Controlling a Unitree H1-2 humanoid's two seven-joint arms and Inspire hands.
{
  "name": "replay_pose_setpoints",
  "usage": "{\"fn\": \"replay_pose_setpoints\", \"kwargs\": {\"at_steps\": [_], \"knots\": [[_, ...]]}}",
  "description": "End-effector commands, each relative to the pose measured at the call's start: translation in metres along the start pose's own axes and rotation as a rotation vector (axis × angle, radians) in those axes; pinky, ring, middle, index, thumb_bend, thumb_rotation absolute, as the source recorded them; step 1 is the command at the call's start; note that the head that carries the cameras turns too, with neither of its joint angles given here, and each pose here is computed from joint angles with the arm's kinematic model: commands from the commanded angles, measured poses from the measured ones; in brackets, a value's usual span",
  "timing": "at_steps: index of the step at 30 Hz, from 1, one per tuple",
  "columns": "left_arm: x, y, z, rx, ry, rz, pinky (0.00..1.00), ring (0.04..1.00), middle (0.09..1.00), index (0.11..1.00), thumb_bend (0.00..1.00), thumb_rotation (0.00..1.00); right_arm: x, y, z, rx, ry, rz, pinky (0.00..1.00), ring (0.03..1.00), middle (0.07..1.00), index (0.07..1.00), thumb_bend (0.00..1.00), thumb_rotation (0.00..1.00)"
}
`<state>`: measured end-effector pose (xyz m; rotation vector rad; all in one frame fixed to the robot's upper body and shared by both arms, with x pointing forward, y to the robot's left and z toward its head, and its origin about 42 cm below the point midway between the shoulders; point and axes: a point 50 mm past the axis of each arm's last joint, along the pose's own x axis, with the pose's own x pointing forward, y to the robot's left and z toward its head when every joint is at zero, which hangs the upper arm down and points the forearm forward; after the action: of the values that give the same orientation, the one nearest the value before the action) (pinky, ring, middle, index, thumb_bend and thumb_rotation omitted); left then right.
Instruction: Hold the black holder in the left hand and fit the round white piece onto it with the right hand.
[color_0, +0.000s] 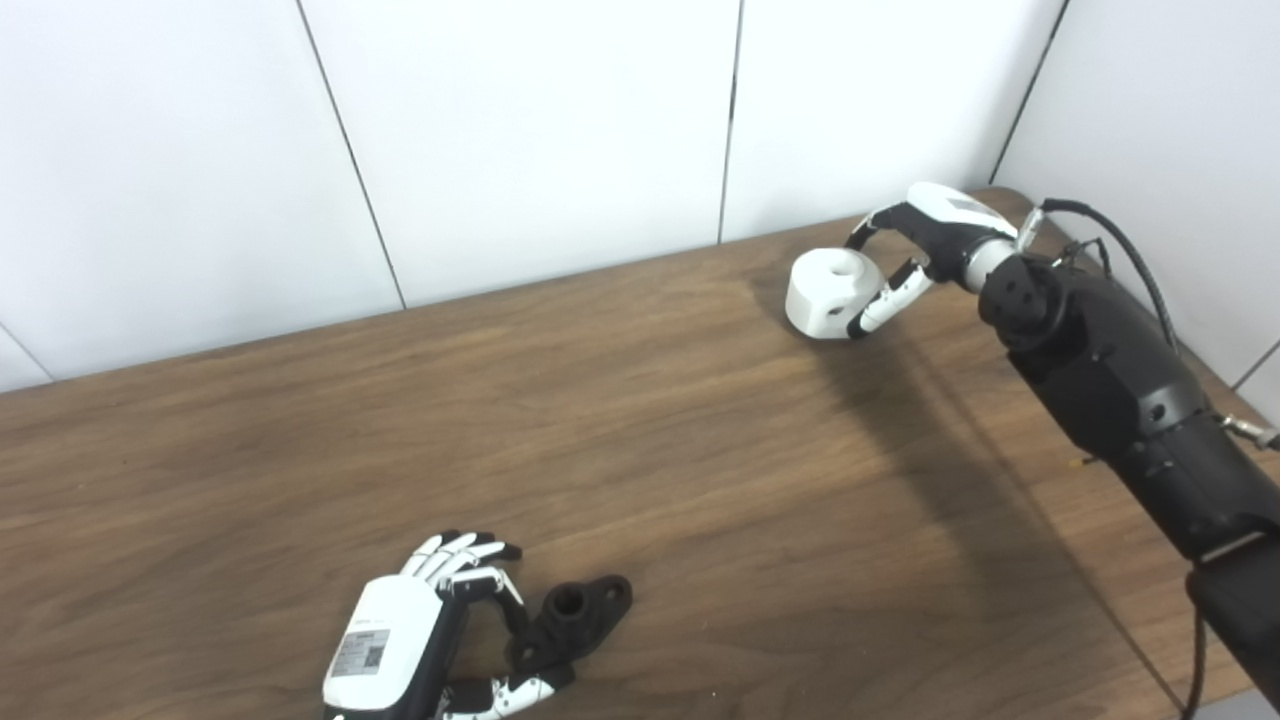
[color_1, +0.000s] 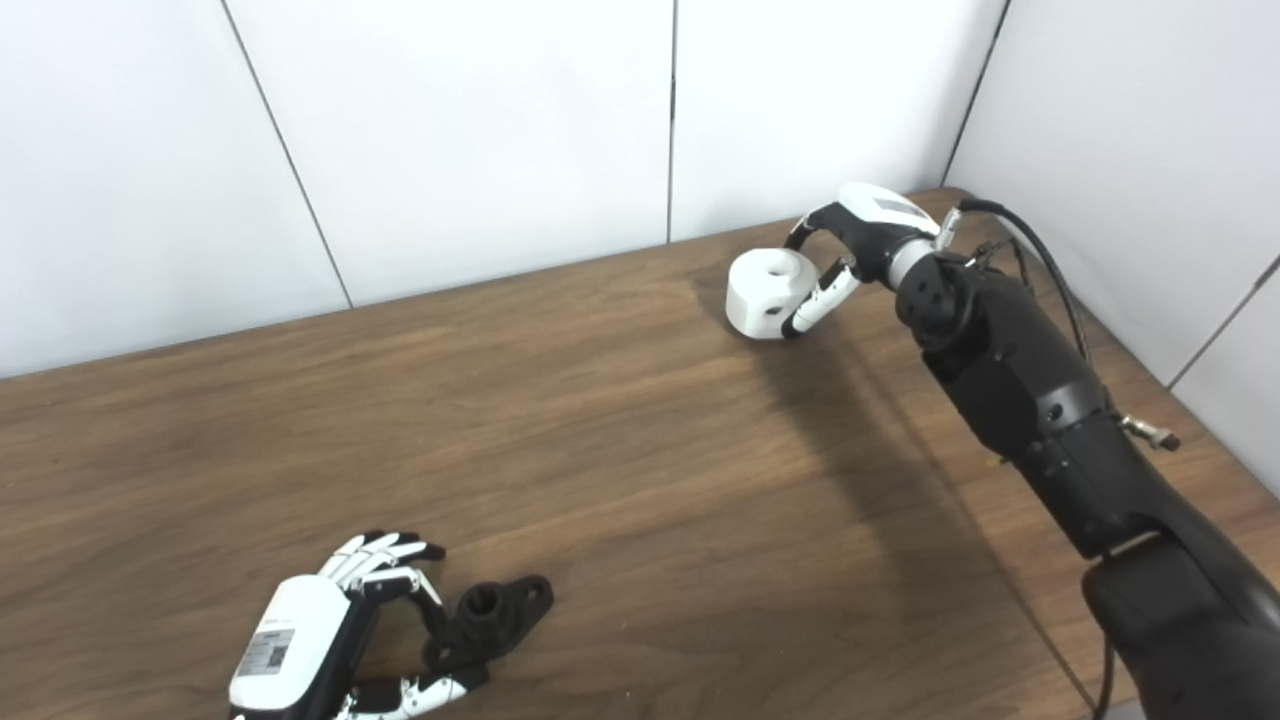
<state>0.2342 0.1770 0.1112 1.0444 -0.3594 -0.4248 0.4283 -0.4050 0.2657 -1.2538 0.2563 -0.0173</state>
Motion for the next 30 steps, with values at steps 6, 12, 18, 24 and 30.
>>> {"fn": "replay_pose_setpoints", "kwargs": {"at_steps": [6,12,18,24,30], "knots": [[-0.0130,-0.0109,-0.0088,0.034,0.065,-0.103,0.91,0.832,0.770,0.487,0.52,0.05,-0.0005,-0.0316,0.0026,-0.031,-0.030,-0.092,1.00,0.958,0.889,0.712,0.86,0.22],[-0.0129,-0.0093,-0.0071,0.032,0.067,-0.101,0.90,0.832,0.769,0.486,0.52,0.05,-0.0013,-0.0332,0.0037,-0.027,-0.035,-0.093,0.99,0.955,0.884,0.710,0.86,0.21],[-0.0126,-0.0083,-0.0055,0.036,0.065,-0.100,0.90,0.830,0.768,0.486,0.52,0.05,-0.0012,-0.0335,0.0044,-0.023,-0.036,-0.089,0.99,0.953,0.881,0.704,0.85,0.22],[-0.0127,-0.0091,-0.0038,0.038,0.060,-0.093,0.90,0.823,0.763,0.486,0.52,0.05,-0.0015,-0.0327,0.0028,-0.026,-0.047,-0.089,0.99,0.948,0.874,0.686,0.82,0.22],[-0.0125,-0.0096,-0.0033,0.029,0.059,-0.089,0.90,0.821,0.759,0.486,0.52,0.05,-0.0014,-0.0324,0.0023,-0.027,-0.043,-0.088,0.98,0.943,0.868,0.677,0.79,0.20]]}}
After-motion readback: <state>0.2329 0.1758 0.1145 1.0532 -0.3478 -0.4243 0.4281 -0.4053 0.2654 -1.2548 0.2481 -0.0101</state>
